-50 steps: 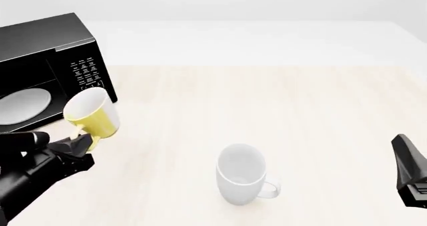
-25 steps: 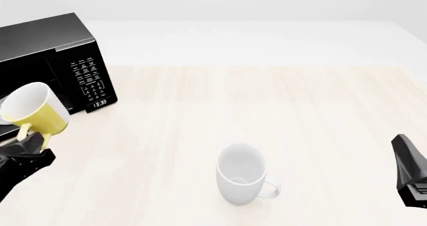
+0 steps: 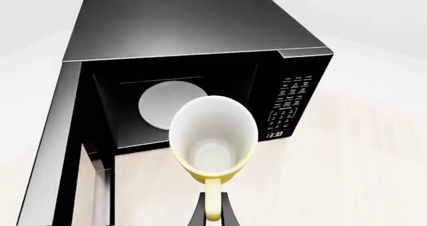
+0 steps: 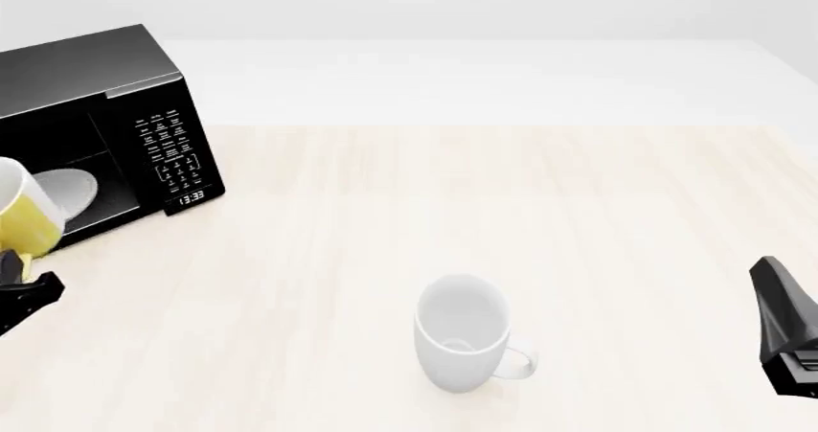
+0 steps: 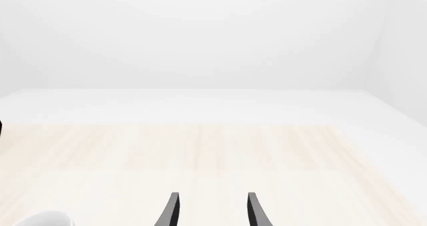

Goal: Put the yellow and white mug in the microwave and close it.

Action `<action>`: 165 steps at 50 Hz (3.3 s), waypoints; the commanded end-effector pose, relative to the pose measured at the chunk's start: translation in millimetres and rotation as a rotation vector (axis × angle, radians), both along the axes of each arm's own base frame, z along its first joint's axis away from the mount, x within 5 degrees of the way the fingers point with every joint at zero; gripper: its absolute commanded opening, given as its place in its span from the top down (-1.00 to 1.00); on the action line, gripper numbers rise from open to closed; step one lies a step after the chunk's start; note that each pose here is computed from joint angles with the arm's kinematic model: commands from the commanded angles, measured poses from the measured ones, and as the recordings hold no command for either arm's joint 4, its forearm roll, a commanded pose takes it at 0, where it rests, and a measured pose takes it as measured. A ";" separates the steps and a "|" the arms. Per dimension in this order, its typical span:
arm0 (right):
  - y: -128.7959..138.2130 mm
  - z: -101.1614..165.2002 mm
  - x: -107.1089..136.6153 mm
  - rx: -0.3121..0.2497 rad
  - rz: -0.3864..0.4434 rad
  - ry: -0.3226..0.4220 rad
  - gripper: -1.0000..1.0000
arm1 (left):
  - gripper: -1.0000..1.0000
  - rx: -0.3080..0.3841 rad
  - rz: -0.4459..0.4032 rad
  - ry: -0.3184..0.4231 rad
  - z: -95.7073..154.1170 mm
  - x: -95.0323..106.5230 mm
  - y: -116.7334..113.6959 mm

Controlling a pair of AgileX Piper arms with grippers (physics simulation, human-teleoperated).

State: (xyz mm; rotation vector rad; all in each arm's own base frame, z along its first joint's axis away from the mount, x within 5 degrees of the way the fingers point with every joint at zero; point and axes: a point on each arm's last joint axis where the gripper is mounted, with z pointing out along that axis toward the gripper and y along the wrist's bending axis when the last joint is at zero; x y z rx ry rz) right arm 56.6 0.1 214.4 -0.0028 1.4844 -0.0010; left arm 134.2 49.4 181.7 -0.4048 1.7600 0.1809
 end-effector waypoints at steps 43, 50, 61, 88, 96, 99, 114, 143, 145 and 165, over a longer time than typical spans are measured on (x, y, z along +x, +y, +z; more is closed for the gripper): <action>0.0 0.0 0.0 0.000 0.000 0.000 -1.00 | 1.00 -0.021 0.078 0.052 -18.0 67.7 43.5; 0.0 0.0 0.0 0.000 0.000 0.000 -1.00 | 1.00 -0.019 0.092 0.057 -20.5 73.9 50.0; 0.0 0.0 0.0 0.000 0.000 0.000 -1.00 | 1.00 -0.035 0.097 0.076 -30.5 85.8 56.6; 0.0 0.0 0.0 0.000 0.000 0.000 -1.00 | 1.00 -0.054 0.108 0.090 -43.0 101.1 66.4; 0.0 0.0 0.0 0.000 0.000 0.000 -1.00 | 1.00 -0.064 0.117 0.082 -42.6 108.0 71.4; 0.0 0.0 0.0 0.000 0.000 0.000 -1.00 | 1.00 -0.069 0.118 0.084 -44.2 110.5 72.7; 0.0 0.0 0.0 0.000 0.000 0.000 -1.00 | 1.00 -0.080 0.134 0.071 -42.9 122.0 82.0; 0.0 0.0 0.0 0.000 0.000 0.000 -1.00 | 1.00 -0.084 0.156 0.044 -38.5 143.0 99.6; 0.0 0.0 0.0 0.000 0.000 0.000 -1.00 | 1.00 -0.083 0.156 0.040 -37.8 146.1 101.3; 0.0 0.0 0.0 0.000 0.000 0.000 -1.00 | 1.00 -0.096 0.162 0.031 -38.6 163.2 110.8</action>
